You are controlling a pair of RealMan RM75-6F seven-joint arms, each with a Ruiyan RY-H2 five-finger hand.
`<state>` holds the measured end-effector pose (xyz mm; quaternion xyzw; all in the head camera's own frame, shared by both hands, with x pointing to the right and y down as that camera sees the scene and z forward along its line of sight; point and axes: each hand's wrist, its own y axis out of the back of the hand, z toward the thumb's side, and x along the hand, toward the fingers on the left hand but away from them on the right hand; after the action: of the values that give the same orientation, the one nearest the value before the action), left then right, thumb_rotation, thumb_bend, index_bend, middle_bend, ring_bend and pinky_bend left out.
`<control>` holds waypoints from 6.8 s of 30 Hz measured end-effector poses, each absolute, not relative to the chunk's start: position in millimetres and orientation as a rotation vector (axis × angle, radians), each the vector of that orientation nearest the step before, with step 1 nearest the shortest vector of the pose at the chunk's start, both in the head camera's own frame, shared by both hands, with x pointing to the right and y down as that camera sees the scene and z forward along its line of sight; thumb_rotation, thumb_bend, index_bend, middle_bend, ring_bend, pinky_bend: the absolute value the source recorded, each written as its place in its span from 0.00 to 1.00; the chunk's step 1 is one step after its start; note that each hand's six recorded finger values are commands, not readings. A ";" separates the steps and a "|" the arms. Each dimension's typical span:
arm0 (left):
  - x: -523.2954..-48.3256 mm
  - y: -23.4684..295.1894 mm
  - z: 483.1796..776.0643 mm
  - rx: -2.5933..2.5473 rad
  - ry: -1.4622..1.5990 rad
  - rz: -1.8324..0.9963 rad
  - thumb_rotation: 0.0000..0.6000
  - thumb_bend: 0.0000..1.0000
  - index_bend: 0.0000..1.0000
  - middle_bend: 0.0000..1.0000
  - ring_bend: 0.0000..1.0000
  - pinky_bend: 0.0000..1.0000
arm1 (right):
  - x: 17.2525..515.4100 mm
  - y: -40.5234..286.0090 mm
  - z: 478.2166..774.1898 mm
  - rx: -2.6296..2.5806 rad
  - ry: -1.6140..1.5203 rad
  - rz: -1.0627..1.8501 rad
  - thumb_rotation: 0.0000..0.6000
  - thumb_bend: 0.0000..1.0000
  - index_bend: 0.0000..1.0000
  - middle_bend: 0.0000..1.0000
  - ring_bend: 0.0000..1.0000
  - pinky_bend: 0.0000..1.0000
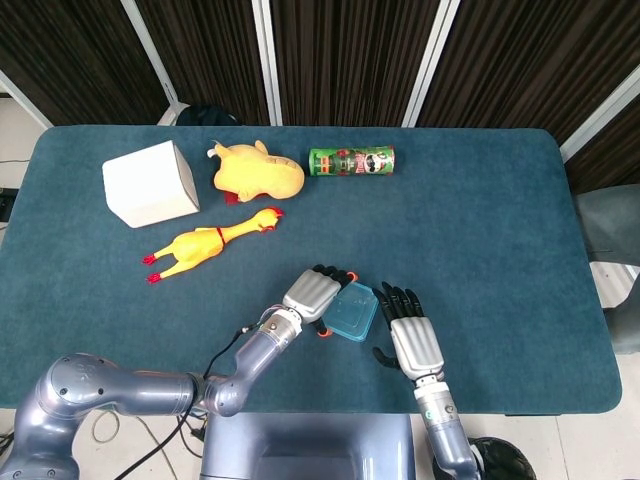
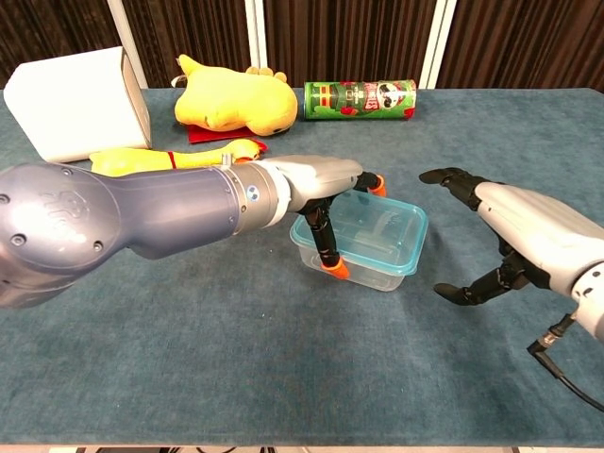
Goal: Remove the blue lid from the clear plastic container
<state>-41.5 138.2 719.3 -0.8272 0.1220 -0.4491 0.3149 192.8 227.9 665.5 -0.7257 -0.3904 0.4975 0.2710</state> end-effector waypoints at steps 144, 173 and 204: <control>-31.1 140.8 714.2 -2.225 0.275 -1.166 1.00 0.11 0.22 0.25 0.19 0.35 | 160.9 197.4 664.2 -1.974 -1.332 1.315 1.00 0.31 0.00 0.00 0.00 0.00; -34.1 138.2 710.1 -2.270 0.228 -1.159 1.00 0.11 0.20 0.23 0.17 0.32 | 163.5 199.7 669.1 -1.966 -1.324 1.291 1.00 0.31 0.00 0.00 0.00 0.00; -40.1 131.5 706.9 -2.260 0.237 -1.151 1.00 0.11 0.20 0.23 0.17 0.32 | 161.8 190.4 673.5 -1.918 -1.306 1.272 1.00 0.38 0.44 0.10 0.00 0.00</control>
<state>-40.1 131.5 706.9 -0.8484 0.0889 -0.4320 0.2928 161.8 190.4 673.5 -0.7027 -0.4784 0.4660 0.2454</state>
